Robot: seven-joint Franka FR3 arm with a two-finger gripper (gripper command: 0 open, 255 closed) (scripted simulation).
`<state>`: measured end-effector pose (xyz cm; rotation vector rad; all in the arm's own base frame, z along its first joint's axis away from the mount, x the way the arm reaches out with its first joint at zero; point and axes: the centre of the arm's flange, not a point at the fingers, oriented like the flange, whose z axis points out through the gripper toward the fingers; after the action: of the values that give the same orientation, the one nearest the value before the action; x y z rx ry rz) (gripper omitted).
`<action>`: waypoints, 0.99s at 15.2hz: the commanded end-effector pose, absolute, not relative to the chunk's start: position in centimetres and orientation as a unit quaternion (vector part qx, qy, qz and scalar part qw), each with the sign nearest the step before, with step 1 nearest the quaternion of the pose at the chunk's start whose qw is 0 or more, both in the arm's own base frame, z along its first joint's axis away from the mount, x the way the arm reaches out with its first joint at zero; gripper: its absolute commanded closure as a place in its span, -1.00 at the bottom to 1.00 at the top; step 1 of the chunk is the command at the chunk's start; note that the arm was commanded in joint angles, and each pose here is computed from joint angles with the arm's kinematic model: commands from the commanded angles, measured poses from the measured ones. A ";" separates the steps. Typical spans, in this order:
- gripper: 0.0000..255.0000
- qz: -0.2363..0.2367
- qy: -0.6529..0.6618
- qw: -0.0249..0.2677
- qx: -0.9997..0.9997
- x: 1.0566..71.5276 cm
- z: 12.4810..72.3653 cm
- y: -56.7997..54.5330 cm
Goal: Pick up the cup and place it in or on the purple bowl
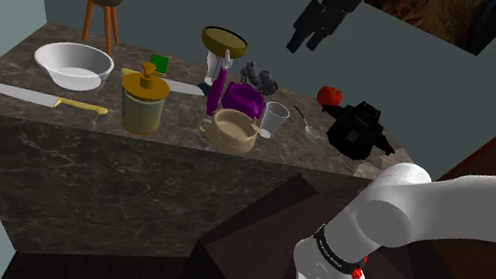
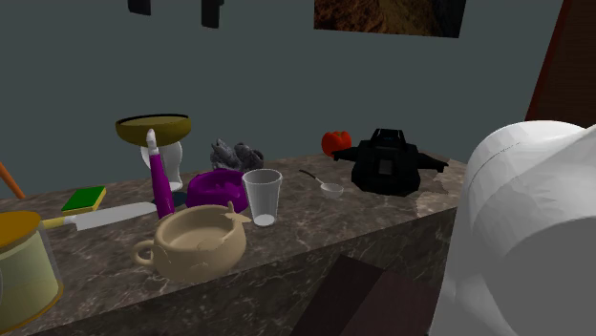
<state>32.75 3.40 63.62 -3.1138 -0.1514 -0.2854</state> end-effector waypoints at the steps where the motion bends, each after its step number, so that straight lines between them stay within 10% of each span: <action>1: -1.00 -0.091 -0.048 0.006 -0.995 32.7 63.6 3.4; 15: -1.00 -0.043 -0.040 -0.033 -0.998 39.5 48.9 -4.9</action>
<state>39.04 -4.27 50.02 -3.1946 -0.1281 -0.1472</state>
